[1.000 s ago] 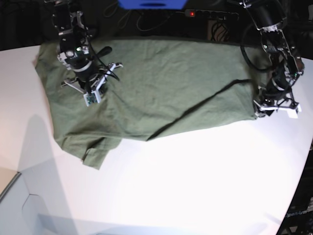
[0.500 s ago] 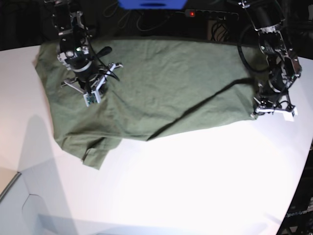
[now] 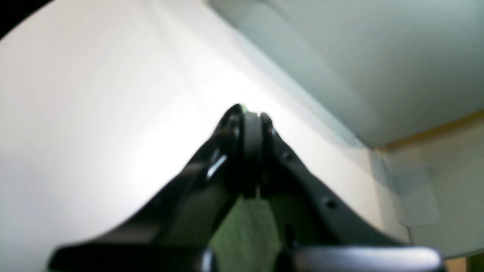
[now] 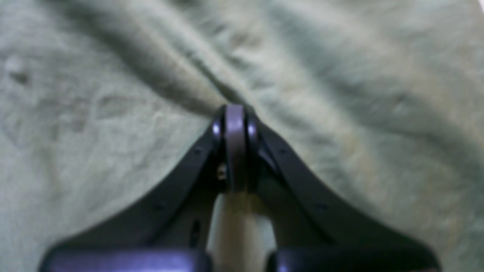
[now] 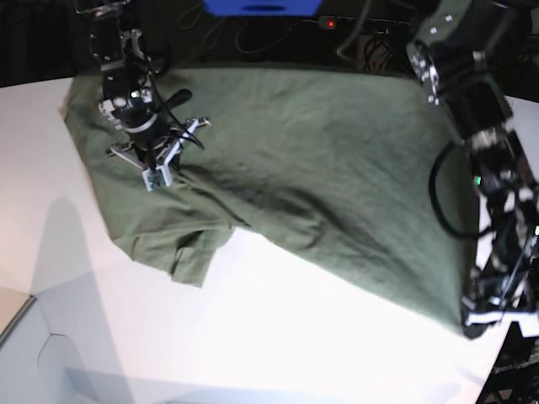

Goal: Layout the t-shirt on the table in an organized manner, then fold the t-shirt properly
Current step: 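Drag the shirt edge with the left gripper toward the hem, then regrasp the shirt edges with both grippers near the hem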

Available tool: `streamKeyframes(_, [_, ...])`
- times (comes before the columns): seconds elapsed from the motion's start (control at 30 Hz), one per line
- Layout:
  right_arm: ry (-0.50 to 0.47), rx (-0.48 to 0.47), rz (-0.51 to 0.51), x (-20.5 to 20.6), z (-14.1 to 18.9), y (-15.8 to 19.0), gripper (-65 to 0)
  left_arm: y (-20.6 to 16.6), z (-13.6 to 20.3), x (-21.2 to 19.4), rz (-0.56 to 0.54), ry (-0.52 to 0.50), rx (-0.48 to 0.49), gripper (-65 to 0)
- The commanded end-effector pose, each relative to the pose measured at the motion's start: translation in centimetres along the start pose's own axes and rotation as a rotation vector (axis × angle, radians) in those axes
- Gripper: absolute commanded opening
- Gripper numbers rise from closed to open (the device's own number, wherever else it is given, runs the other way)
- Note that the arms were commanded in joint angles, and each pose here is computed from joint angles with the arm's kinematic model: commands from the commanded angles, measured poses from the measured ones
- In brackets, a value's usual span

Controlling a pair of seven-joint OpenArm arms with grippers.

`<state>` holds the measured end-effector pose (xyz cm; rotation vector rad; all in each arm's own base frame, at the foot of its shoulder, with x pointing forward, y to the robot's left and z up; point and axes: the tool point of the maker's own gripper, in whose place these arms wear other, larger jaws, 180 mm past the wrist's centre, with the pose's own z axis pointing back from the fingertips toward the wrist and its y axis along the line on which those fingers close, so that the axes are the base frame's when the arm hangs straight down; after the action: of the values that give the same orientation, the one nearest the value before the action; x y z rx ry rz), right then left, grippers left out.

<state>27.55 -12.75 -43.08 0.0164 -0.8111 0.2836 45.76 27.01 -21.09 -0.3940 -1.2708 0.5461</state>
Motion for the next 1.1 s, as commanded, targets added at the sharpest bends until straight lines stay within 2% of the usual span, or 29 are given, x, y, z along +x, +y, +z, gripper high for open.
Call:
streamKeyframes(0.0, [0.03, -0.01, 0.007, -0.7, 0.1, -0.4, -65.0, -0.8, -0.8, 1.8, -0.016, -0.031, -0.007, -64.8])
streamKeyframes(0.1, [0.033, -0.014, 0.004, -0.8, 0.1, -0.6, -65.0, -0.7, -3.3, 1.4, -0.039, 0.009, 0.037, -64.8])
streamKeyframes(0.27, [0.024, -0.017, 0.007, -0.4, 0.0, -0.7, -65.0, 0.9, -5.8, -0.7, -0.071, 0.009, 0.093, -64.8])
streamKeyframes(0.47, [0.015, -0.02, 0.007, 0.0, 0.0, -0.8, -65.0, 8.1, -6.4, -4.8, -0.043, 0.073, 0.239, -64.8])
streamKeyframes(0.6, [0.009, -0.019, 0.005, 0.3, 0.0, -0.7, -65.0, 12.2, -5.7, -5.7, -0.044, 0.093, 0.321, -64.6])
streamKeyframes(0.7, [0.005, -0.019, 0.004, 0.4, 0.0, -0.7, -65.0, 13.7, -5.3, -5.5, -0.042, 0.102, 0.35, -64.4])
streamKeyframes(0.77, [-0.01, -0.022, 0.005, 0.9, 0.0, -0.8, -65.0, 13.7, -5.2, -5.1, -0.043, 0.106, 0.348, -62.2])
streamKeyframes(0.87, [-0.026, -0.025, 0.008, 1.7, 0.1, -1.0, -65.0, 12.5, -5.2, -4.2, -0.055, 0.107, 0.323, -50.5])
streamKeyframes(0.93, [-0.026, -0.024, 0.009, 1.7, 0.1, -0.9, -65.0, 11.6, -5.3, -3.1, -0.065, 0.071, 0.302, -43.8])
streamKeyframes(1.07, [-0.026, -0.021, 0.01, 1.7, 0.1, -0.8, -65.0, 9.2, -5.5, -1.2, -0.08, 0.004, 0.253, -43.4])
